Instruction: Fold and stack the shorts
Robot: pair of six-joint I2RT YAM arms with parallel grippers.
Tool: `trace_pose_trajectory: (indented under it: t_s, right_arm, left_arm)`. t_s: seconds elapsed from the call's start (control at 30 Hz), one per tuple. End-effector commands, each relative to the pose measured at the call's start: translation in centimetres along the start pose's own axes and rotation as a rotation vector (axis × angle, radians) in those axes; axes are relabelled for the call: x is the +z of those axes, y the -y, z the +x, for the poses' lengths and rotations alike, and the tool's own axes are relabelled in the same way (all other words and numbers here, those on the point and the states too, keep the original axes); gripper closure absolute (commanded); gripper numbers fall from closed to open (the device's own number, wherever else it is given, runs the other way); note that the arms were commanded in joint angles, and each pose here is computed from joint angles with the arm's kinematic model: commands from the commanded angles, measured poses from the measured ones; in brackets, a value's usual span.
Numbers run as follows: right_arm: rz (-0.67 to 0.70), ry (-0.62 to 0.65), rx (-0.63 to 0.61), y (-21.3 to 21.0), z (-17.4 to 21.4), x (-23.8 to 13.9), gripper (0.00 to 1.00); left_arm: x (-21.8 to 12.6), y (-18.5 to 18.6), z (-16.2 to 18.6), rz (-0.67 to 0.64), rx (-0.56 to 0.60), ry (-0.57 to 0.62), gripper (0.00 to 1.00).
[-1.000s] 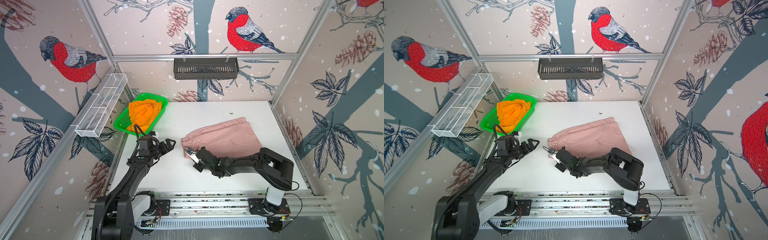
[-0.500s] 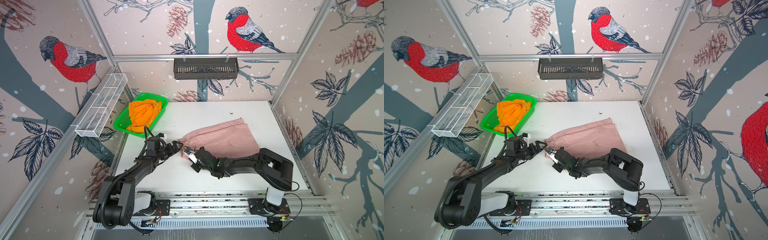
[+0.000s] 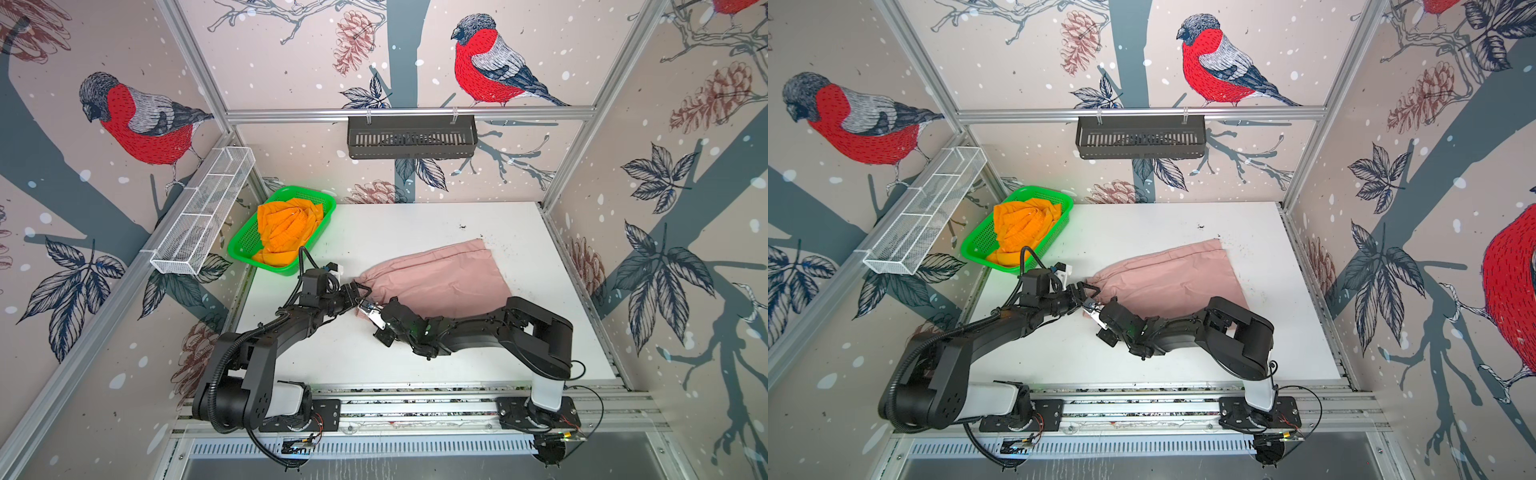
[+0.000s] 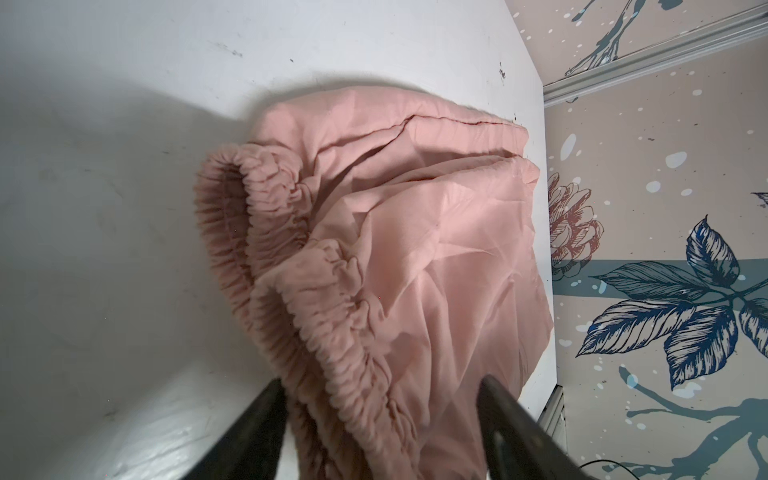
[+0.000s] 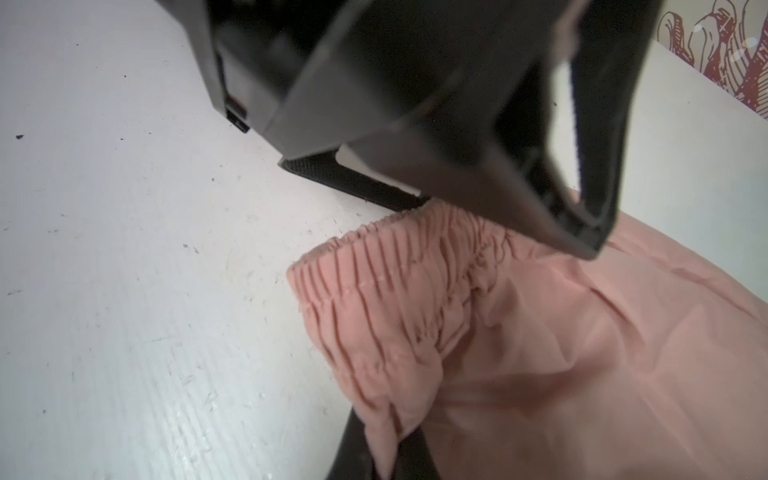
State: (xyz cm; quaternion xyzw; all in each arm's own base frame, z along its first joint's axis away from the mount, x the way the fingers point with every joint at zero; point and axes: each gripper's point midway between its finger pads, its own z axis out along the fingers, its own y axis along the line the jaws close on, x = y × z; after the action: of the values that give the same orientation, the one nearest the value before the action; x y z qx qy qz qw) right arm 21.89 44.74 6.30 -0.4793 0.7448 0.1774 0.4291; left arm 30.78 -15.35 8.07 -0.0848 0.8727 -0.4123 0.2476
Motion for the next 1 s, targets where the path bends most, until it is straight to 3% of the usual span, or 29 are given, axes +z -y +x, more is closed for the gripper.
trace_pose_trajectory:
  t_s: [0.0, 0.07, 0.23, 0.27, 0.33, 0.47, 0.63, 0.77, 0.97]
  right_arm:
    - [0.020, 0.034, -0.006, 0.2, -1.2, 0.1, 0.97]
    - [0.026, 0.039, -0.002, 0.2, -1.4, 0.0, 0.97]
    - [0.020, 0.047, 0.012, 0.1, -2.1, -0.2, 0.93]
    - [0.015, 0.045, 0.019, 0.1, -2.1, -0.3, 0.90]
    - [-0.005, 0.050, 0.034, -0.2, -2.3, -0.6, 0.71]
    - [-0.055, 0.058, 0.088, -0.4, -2.8, -2.3, 0.49]
    - [-0.074, 0.040, 0.179, 1.3, -2.4, -6.3, 0.35]
    - [0.004, 0.009, 0.242, 4.6, -0.9, -9.6, 0.36]
    - [0.196, -0.077, 0.270, 10.2, 3.1, -11.7, 0.77]
  left_arm:
    - [0.1, 0.2, 0.2, 0.001, 0.027, -0.020, 0.53]
    - [0.1, 0.0, 0.1, -0.016, 0.034, -0.024, 0.59]
    - [0.2, 0.1, -0.3, -0.035, 0.050, -0.034, 1.00]
    - [0.1, 0.2, -0.6, -0.043, 0.058, -0.028, 1.00]
    - [-0.2, 0.4, -1.1, -0.060, 0.073, -0.012, 1.00]
    - [-0.9, 1.4, -2.3, -0.077, 0.107, -0.006, 1.00]
    - [-1.3, 2.8, -3.7, -0.076, 0.136, -0.006, 1.00]
    - [-1.4, 3.2, -4.5, -0.099, 0.151, -0.025, 1.00]
    - [-2.3, 4.3, -6.7, -0.168, 0.201, -0.048, 1.00]
